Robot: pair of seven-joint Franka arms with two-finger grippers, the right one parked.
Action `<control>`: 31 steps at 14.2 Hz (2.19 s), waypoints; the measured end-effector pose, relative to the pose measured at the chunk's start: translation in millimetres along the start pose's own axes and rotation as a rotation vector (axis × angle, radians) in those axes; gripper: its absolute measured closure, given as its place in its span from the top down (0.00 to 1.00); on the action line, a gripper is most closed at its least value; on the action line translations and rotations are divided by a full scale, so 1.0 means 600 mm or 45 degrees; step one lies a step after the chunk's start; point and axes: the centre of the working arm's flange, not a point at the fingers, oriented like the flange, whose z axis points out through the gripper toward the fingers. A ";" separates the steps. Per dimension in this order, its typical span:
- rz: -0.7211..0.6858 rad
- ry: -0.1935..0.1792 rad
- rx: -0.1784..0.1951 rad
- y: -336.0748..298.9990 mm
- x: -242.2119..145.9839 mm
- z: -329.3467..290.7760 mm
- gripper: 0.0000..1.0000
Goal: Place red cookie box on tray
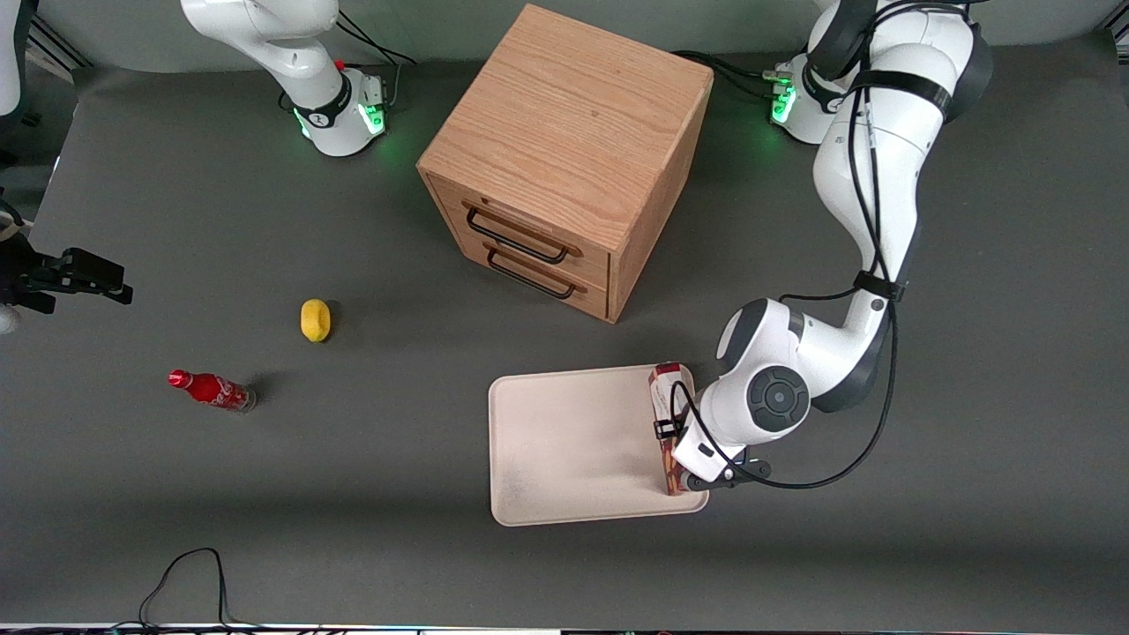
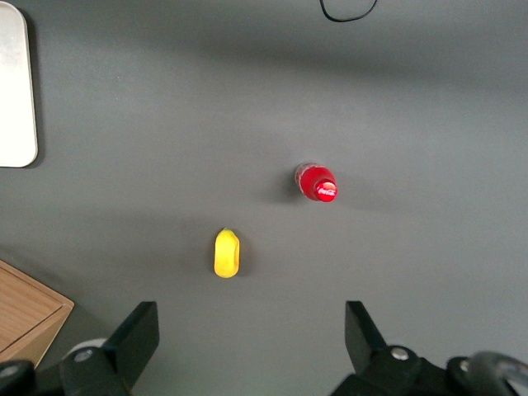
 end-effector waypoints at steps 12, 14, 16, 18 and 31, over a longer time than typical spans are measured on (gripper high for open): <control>-0.058 -0.052 0.104 -0.141 -0.006 -0.273 1.00; -0.069 -0.061 0.143 -0.203 -0.034 -0.347 1.00; -0.072 -0.078 0.177 -0.269 -0.053 -0.405 1.00; -0.060 -0.101 0.196 -0.345 -0.061 -0.456 1.00; -0.084 -0.035 0.230 -0.560 -0.195 -0.633 1.00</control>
